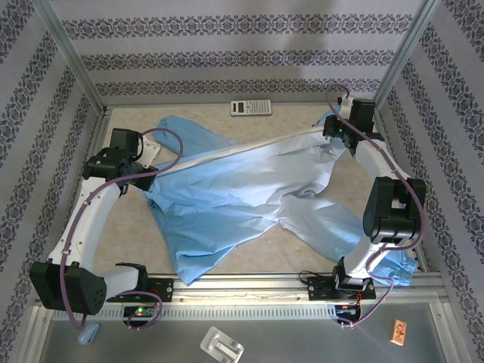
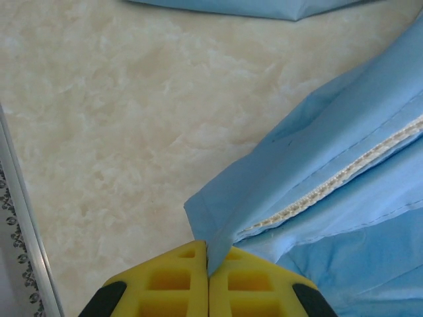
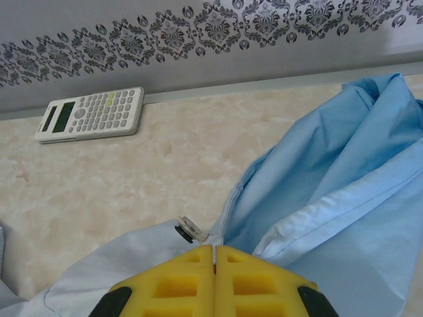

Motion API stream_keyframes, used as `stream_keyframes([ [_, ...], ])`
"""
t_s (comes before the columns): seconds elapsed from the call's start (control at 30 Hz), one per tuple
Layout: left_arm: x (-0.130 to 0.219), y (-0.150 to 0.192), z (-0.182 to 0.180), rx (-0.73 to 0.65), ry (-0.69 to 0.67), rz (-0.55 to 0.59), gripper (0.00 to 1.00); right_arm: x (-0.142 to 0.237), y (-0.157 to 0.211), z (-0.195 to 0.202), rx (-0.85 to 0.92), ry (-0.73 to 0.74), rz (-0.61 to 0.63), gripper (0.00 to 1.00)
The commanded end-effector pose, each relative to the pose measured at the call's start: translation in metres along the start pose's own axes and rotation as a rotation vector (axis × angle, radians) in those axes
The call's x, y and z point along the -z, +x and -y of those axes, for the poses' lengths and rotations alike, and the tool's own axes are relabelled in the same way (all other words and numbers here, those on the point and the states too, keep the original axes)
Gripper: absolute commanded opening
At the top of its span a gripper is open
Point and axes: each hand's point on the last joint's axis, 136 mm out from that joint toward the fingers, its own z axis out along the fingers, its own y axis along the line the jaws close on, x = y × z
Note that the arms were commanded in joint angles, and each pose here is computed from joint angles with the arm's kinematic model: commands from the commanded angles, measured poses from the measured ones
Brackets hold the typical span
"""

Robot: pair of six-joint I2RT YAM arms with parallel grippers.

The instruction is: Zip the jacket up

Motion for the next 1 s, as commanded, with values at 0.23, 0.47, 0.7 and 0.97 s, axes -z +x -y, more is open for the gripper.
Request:
stream_keyframes([
  [0.23,0.011,-0.007,-0.028,0.071,-0.079,-0.026,0.0,0.009,-0.029,0.005,0.038,0.046,0.065,0.0],
  [0.47,0.02,-0.02,-0.032,0.057,-0.102,0.06,0.34,0.028,-0.04,-0.002,0.03,0.043,0.113,0.45],
  [0.7,0.053,-0.032,-0.052,0.064,-0.247,0.22,0.7,0.068,-0.055,-0.01,0.054,0.069,0.17,0.58],
  [0.97,0.064,-0.045,-0.057,0.126,-0.27,0.335,0.8,0.119,-0.047,-0.019,0.054,0.083,0.244,0.71],
])
